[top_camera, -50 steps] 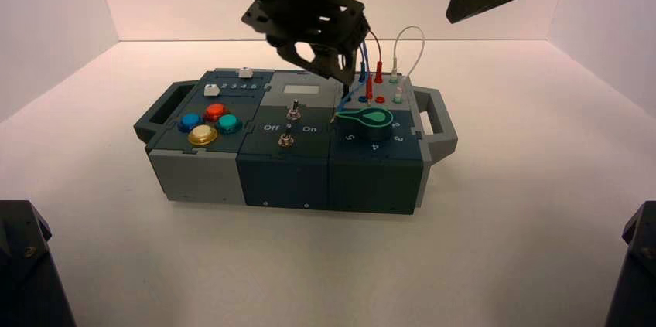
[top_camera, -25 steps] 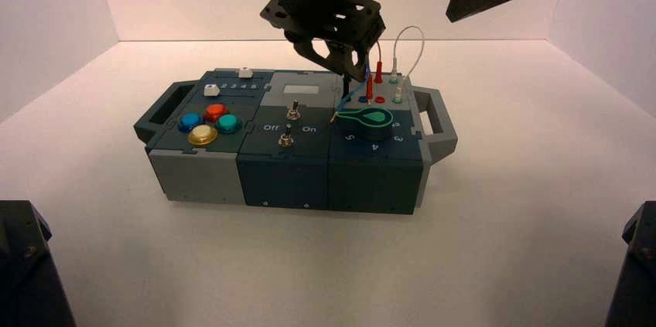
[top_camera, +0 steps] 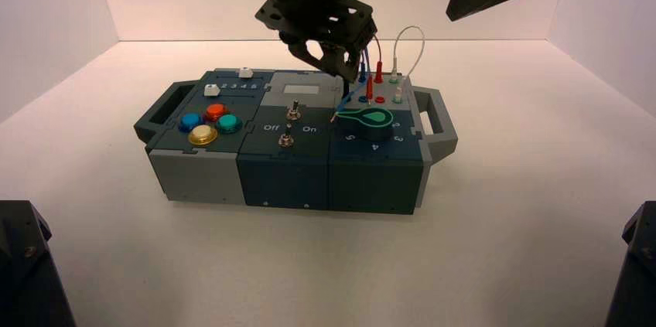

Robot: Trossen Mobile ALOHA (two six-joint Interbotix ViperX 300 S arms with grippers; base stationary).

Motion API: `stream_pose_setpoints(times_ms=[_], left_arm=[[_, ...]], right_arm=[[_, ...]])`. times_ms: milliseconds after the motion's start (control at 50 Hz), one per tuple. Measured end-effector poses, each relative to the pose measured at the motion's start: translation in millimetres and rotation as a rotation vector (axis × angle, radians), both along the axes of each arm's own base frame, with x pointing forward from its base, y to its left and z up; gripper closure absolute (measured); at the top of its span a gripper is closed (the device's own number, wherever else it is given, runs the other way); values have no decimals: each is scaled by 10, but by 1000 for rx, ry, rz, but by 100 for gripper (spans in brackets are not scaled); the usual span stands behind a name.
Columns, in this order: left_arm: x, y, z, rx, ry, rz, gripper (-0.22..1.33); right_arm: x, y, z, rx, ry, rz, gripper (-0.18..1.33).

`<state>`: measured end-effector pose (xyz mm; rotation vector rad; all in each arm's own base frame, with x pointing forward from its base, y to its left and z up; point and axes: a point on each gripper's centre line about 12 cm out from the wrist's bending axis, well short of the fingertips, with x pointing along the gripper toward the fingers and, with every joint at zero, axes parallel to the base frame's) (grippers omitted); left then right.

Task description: Pull the black wire.

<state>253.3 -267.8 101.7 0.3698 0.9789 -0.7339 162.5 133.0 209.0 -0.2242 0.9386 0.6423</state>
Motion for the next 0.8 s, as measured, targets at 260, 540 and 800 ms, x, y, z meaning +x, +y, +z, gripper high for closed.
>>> stream_pose_setpoints(times_ms=[260,540,800], left_arm=[[42,-45,-58,13,8,-7,19],[44,-48,-85,24,15,-11,19],[43,-49,-97,36,19,-23,20]], right_arm=[[-1,-1,-4,1,1,-1,128],[-1,-3,-1,0,-2,0,128],[0,-2,-5,-1,0,-1,128]])
